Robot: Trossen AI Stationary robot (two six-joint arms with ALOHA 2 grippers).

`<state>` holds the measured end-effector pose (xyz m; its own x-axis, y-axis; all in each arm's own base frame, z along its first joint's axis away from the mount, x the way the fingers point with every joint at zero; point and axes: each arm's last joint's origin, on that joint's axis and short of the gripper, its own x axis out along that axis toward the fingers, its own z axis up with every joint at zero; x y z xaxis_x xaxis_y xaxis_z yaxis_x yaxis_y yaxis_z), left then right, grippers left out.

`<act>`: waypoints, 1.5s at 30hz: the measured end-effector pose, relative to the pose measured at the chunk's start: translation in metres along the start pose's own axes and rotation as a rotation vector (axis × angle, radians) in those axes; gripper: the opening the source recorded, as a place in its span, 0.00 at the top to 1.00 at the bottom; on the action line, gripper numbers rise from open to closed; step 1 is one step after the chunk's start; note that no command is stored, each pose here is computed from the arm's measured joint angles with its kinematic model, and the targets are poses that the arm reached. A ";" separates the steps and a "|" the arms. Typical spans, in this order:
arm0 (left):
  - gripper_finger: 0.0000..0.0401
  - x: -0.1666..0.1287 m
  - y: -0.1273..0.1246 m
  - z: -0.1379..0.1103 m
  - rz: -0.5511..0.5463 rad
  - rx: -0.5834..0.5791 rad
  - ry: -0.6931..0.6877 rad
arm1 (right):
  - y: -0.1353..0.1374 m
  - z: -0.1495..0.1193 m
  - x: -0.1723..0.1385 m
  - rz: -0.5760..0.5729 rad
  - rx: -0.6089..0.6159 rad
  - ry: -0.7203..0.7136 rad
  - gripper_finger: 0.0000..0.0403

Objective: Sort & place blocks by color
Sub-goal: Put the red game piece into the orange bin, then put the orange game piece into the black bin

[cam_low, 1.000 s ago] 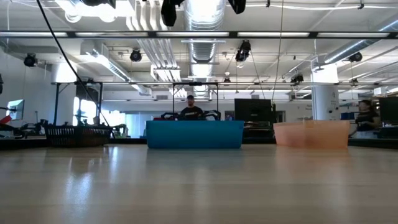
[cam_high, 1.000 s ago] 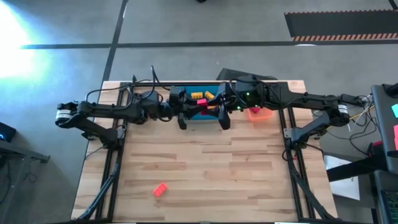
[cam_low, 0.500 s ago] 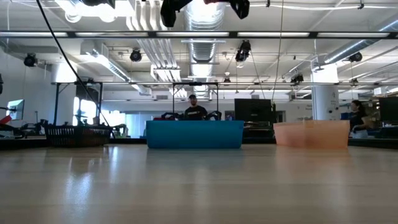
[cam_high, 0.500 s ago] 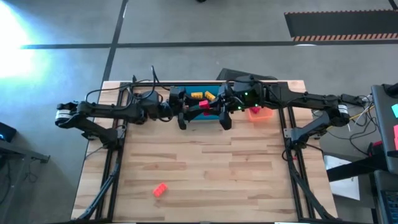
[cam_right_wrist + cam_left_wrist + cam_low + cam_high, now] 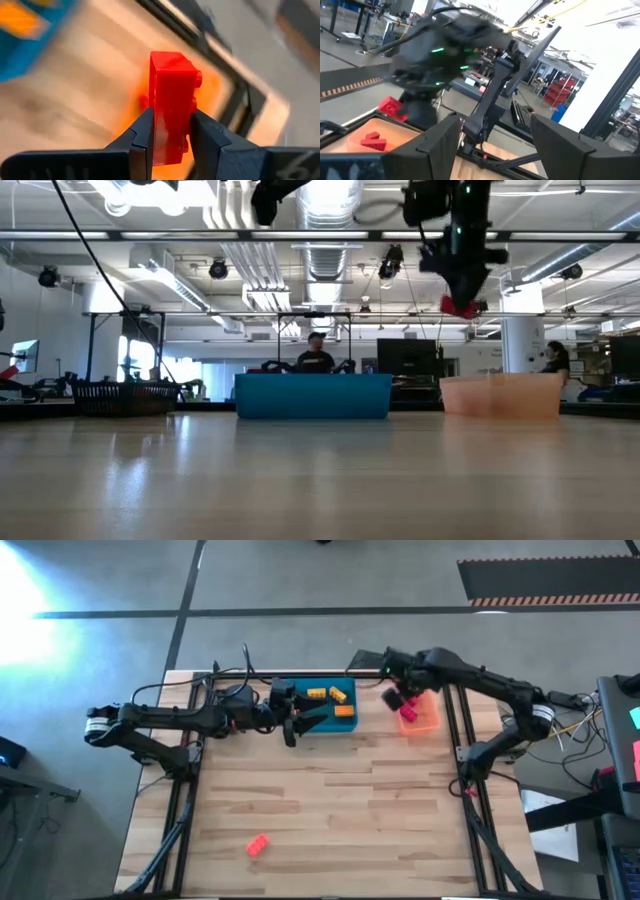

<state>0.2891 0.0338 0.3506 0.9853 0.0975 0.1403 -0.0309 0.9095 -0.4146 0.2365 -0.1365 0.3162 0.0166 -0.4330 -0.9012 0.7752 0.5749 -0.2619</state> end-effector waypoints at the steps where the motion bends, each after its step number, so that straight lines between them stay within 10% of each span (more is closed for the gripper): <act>1: 0.44 0.000 0.000 0.001 -0.002 0.000 -0.004 | -0.009 0.001 0.009 -0.016 0.060 0.049 0.81; 7: 0.44 0.000 0.000 0.000 0.002 -0.005 0.003 | -0.046 -0.003 0.075 0.138 0.305 0.319 0.81; 15: 0.44 0.000 0.000 -0.001 0.004 -0.010 0.003 | -0.051 -0.008 0.122 0.110 0.308 0.469 0.80; 20: 0.44 0.000 0.001 -0.001 0.005 -0.031 0.005 | -0.048 -0.005 0.130 0.116 0.305 0.450 0.57; 28: 0.44 -0.003 0.008 -0.019 0.105 -0.135 0.194 | -0.054 -0.001 0.109 0.134 0.321 0.370 0.39; 45: 0.44 -0.055 -0.037 -0.104 0.324 -0.352 1.015 | -0.057 0.008 0.016 0.267 0.379 -0.077 0.46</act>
<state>0.2530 -0.0475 0.2652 0.6248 -0.2115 -0.7516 -0.4199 0.7205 -0.5518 0.1970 -0.1818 0.3193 0.2831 -0.3631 -0.8877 0.9131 0.3852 0.1337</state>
